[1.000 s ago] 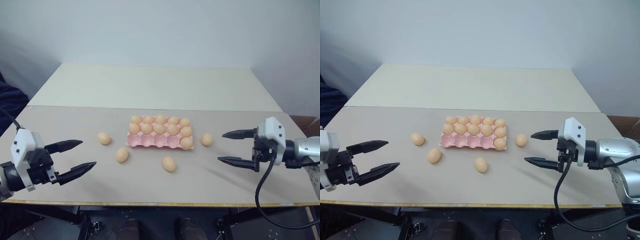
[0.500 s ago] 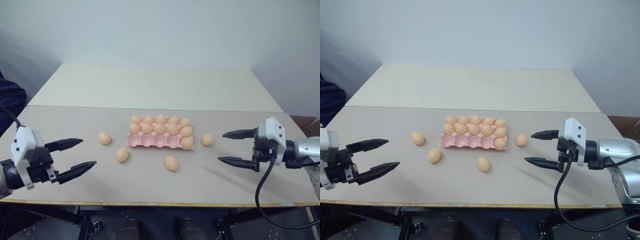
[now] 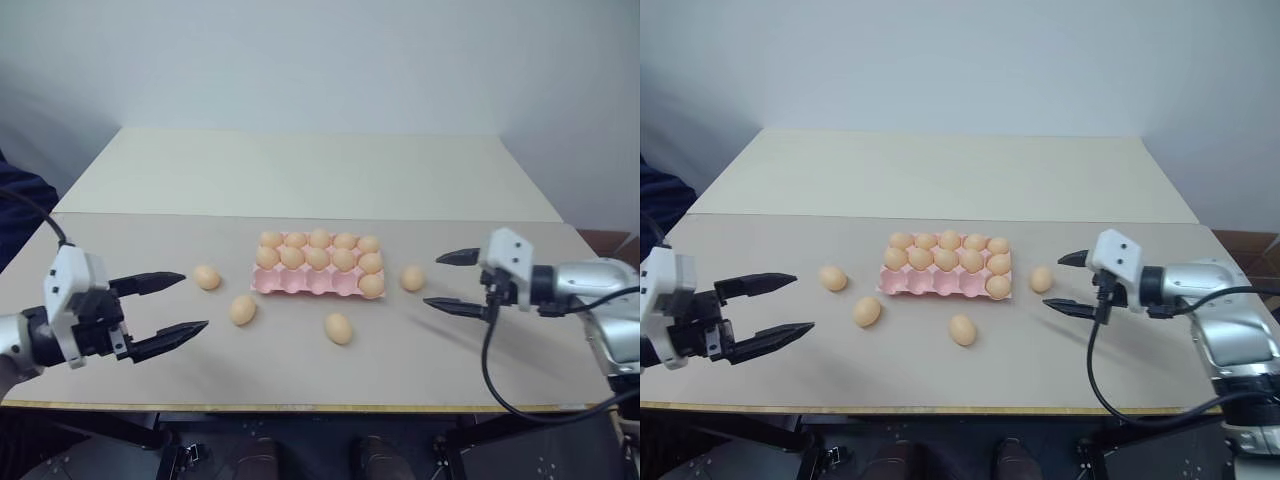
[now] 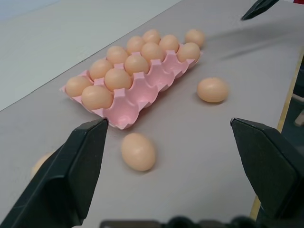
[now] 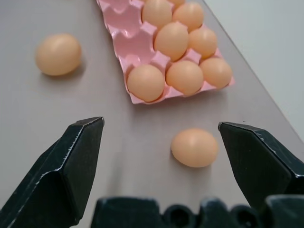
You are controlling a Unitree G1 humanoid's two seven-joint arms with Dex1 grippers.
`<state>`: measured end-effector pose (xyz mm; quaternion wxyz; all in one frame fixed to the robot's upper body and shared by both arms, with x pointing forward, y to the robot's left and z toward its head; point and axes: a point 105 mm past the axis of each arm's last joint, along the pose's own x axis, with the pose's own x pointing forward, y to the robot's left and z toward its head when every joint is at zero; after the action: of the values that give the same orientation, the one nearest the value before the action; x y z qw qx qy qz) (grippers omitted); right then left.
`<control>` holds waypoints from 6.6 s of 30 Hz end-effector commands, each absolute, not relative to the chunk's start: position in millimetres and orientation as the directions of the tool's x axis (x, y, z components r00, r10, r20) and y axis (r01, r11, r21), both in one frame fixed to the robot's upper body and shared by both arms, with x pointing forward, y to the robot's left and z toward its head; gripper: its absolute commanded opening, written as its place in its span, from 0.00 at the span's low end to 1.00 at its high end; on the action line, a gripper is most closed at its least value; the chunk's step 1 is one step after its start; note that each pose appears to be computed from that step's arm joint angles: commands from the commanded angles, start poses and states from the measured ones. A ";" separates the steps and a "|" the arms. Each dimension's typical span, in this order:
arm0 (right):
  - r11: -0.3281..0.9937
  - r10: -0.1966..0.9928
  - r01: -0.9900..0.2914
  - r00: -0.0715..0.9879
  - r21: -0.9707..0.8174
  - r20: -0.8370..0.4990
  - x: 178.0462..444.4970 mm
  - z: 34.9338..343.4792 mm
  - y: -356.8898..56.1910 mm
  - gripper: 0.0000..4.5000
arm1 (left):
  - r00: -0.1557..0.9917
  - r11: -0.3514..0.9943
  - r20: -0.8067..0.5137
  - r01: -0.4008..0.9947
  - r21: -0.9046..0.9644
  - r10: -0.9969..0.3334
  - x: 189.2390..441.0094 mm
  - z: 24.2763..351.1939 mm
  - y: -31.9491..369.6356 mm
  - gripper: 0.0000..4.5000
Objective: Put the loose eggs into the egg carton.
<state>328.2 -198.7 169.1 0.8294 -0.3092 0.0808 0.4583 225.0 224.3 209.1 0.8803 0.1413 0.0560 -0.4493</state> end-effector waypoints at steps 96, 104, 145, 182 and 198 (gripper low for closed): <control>0.125 0.878 -0.896 0.300 -0.426 -0.373 279.3 151.4 -81.7 0.99 | 0.570 0.530 -0.237 0.821 0.214 -0.787 232.2 207.3 234.4 1.00; 0.115 0.822 -0.894 0.330 -0.433 -0.464 298.6 120.8 -59.2 0.96 | 0.573 0.529 -0.239 0.818 0.226 -0.784 229.0 207.7 233.6 1.00; 0.383 0.864 -0.805 0.486 -0.452 -0.134 332.3 215.8 -75.3 1.00 | 0.603 0.562 -0.249 0.797 0.221 -0.758 223.3 197.1 239.3 1.00; 0.292 0.879 -0.868 0.409 -0.401 -0.244 258.8 219.3 -170.0 1.00 | 0.662 0.609 -0.267 0.749 0.260 -0.701 274.4 162.0 227.8 1.00; 0.311 0.875 -0.845 0.433 -0.434 -0.217 253.9 225.4 -163.2 1.00 | 0.688 0.662 -0.319 0.722 0.204 -0.652 318.7 108.4 196.3 0.96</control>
<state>257.8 -163.9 212.7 0.8105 -0.2355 -0.0040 0.5363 313.9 195.9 104.3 0.9013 0.1487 0.1117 -0.3913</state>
